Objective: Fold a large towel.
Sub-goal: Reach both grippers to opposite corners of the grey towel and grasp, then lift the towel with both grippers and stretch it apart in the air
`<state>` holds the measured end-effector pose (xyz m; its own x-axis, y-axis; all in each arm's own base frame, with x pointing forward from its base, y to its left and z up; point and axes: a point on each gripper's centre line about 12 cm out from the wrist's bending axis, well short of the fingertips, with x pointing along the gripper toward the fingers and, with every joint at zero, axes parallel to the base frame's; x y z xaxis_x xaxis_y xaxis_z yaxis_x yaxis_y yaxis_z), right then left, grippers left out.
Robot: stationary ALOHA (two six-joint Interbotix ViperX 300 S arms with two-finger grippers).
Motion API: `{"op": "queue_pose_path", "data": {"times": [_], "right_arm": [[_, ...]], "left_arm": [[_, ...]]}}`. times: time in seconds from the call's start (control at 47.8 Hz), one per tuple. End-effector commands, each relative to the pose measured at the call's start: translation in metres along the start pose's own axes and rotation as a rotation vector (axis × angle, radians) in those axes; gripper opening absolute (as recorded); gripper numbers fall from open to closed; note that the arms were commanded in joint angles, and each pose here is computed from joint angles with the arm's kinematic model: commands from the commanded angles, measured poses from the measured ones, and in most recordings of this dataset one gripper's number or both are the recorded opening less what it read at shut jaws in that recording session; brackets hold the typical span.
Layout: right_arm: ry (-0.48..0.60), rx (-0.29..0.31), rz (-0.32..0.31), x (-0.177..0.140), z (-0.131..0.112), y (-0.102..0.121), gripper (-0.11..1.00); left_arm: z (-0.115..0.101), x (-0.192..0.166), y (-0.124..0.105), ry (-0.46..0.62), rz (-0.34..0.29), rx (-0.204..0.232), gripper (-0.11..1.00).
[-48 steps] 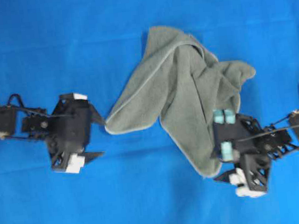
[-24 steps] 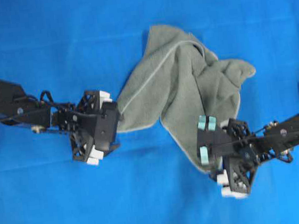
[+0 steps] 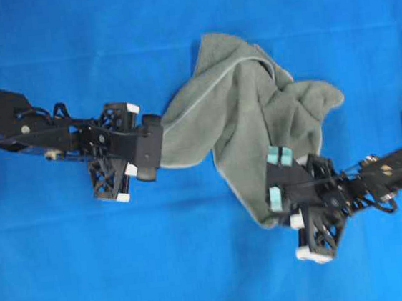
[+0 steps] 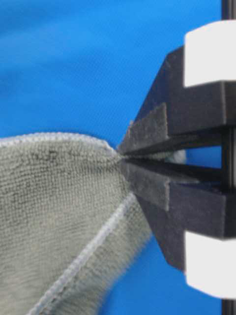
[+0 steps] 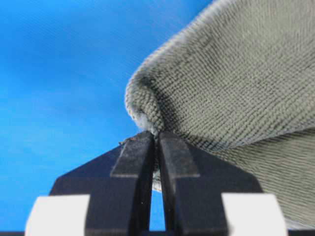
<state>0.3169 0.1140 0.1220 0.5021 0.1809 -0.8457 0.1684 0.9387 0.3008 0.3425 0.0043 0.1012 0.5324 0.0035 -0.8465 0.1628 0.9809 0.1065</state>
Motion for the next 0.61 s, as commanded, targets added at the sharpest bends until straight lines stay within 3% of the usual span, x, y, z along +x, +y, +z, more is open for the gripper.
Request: {"op": "queue_pose_path", "data": {"times": [0.0,0.146,0.335,0.481,0.586], "right_arm": [[-0.085,-0.012,0.056,-0.028,0.017,0.012,0.03],[-0.194,-0.065,0.105,-0.075,0.036,0.024,0.03],[-0.329,-0.159,0.101,-0.144,0.059,0.030,0.03],[-0.445,-0.215,0.044,-0.206,0.074,0.026,0.03],[-0.518,-0.203,-0.055,-0.243,0.083,0.006,0.03]], "left_arm": [[0.030,-0.033,0.005,-0.082,0.014,0.003,0.03],[0.060,-0.092,0.011,-0.186,0.034,0.003,0.03],[0.081,-0.173,0.015,-0.381,0.073,-0.002,0.03],[0.086,-0.237,0.016,-0.555,0.110,-0.002,0.03],[0.085,-0.278,0.025,-0.661,0.159,-0.024,0.03]]}}
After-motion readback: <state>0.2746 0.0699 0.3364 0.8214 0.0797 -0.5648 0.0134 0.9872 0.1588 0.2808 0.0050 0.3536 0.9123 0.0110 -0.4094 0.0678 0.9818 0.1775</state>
